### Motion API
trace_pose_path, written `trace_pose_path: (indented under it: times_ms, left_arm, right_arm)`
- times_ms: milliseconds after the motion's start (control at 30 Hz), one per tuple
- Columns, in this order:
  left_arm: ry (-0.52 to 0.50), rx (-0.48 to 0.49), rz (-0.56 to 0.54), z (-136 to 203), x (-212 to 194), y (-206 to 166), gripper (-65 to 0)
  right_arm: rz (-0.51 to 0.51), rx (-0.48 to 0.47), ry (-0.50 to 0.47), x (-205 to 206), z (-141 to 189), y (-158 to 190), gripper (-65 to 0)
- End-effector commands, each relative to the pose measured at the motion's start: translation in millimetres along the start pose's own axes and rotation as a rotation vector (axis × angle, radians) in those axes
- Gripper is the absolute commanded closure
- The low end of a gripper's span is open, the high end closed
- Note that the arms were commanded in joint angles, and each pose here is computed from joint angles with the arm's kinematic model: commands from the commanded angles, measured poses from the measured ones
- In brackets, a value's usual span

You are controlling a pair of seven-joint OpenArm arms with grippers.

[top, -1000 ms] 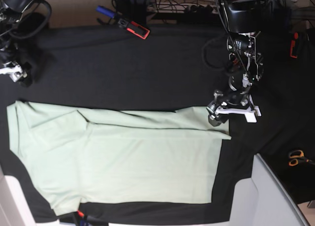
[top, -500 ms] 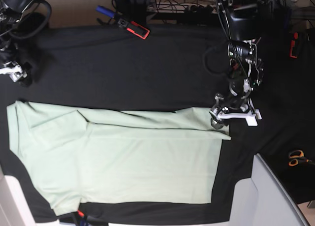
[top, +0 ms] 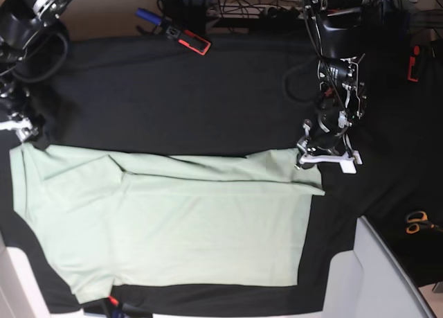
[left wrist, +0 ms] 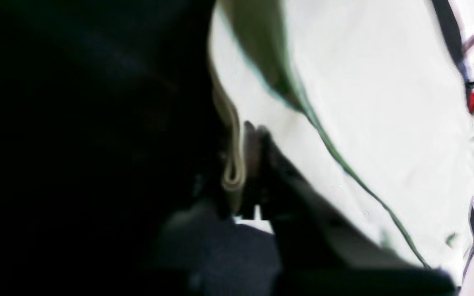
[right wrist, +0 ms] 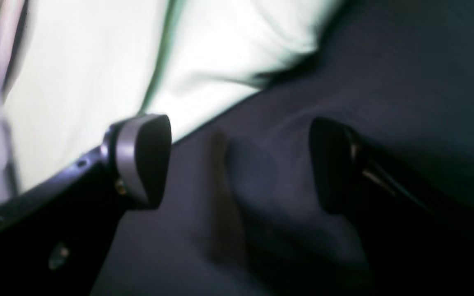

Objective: Fold the T-shirt properly
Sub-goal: 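Open both grippers, release the folded strip and raise them, then lower both grippers and grasp the folded edge again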

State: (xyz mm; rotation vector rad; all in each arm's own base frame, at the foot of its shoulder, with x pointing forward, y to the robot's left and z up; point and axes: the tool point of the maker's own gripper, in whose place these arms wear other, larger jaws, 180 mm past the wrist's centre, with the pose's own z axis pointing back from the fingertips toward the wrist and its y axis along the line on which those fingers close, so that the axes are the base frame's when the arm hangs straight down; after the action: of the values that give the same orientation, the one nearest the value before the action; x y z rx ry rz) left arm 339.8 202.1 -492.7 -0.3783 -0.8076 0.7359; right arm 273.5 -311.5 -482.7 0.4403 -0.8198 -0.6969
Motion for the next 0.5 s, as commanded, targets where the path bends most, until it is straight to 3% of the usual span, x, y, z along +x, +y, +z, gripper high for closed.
trace_pose_path:
  times_ms: [0, 167, 467]
  left_arm:
    - [-0.003, -0.003, -0.006, -0.7, 6.5, -2.9, 0.0]
    - [-0.002, 0.0, -0.008, -0.2, 6.7, -0.9, 0.0]
    - [-0.002, -0.002, -0.008, 0.1, 6.5, -1.9, 0.0]
  right_arm:
    - [-0.007, 0.003, -0.02, 15.6, -3.0, 0.5, -50.1]
    - [-0.146, 0.007, -0.101, 37.2, -9.7, -9.5, -50.1]
    - [-0.179, 0.016, -0.113, 51.1, -16.6, -9.6, -49.3]
